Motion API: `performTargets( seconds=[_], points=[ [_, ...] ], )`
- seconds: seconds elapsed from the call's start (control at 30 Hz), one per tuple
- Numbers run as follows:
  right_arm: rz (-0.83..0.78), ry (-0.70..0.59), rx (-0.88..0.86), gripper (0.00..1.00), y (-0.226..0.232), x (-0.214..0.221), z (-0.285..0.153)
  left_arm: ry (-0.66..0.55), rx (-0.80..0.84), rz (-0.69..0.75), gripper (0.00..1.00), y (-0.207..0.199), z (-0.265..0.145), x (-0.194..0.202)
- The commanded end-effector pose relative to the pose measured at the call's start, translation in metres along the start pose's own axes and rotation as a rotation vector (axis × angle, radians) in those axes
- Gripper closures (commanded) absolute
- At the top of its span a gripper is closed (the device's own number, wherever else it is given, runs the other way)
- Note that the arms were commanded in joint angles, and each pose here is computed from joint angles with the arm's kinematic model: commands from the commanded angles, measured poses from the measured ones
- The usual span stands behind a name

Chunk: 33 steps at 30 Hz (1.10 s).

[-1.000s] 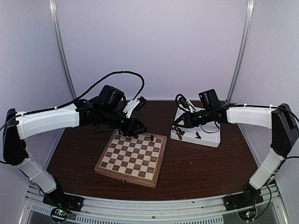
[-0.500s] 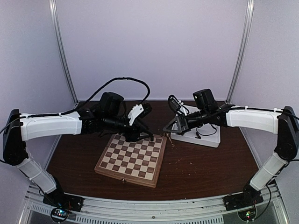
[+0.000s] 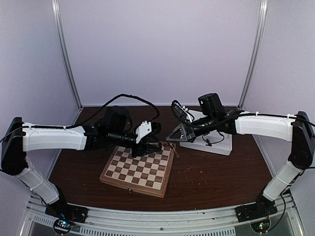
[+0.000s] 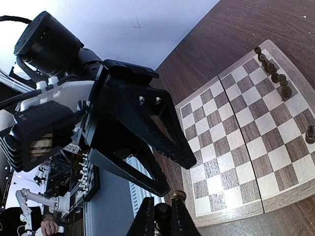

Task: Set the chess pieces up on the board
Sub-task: Place the chess piece on the chessboard.

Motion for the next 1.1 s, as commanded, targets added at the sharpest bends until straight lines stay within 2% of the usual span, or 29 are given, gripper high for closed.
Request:
performTargets(
  seconds=[0.0, 0.23, 0.63, 0.73, 1.0, 1.07],
  points=[
    [-0.045, 0.013, -0.042, 0.94, 0.0101, -0.0063, 0.0066, -0.079, -0.011, 0.079, 0.6, 0.0012, -0.0043, -0.0145],
    [-0.054, 0.02, -0.053, 0.94, 0.0127, -0.0097, 0.0122, -0.091, 0.002, 0.08, 0.61, 0.0006, -0.0027, -0.0157],
    [-0.053, 0.025, -0.053, 0.94, 0.0124, -0.0109, 0.0158, -0.09, 0.017, 0.095, 0.69, -0.002, -0.0003, -0.0152],
    [-0.055, 0.023, -0.054, 0.94, 0.0129, -0.0112, 0.0156, -0.091, 0.021, 0.096, 0.75, -0.0024, 0.0001, -0.015],
    [-0.07, 0.016, -0.018, 0.95, 0.0126, -0.0105, 0.0133, -0.065, 0.008, 0.089, 0.97, -0.0021, -0.0012, -0.0128],
    [-0.08, 0.016, 0.005, 0.95, 0.0124, -0.0105, 0.0109, -0.053, 0.002, 0.084, 0.98, -0.0026, -0.0023, -0.0112]
  ],
)
Point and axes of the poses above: each gripper's point midway between its finger pads, its own z axis out along the fingers, its own y axis along the line the jaws close on, x = y × z, the point moved 9 cm from there along -z, back along the fingers, and after that the axes turned 6 degrees about z, right-handed, at the moved point
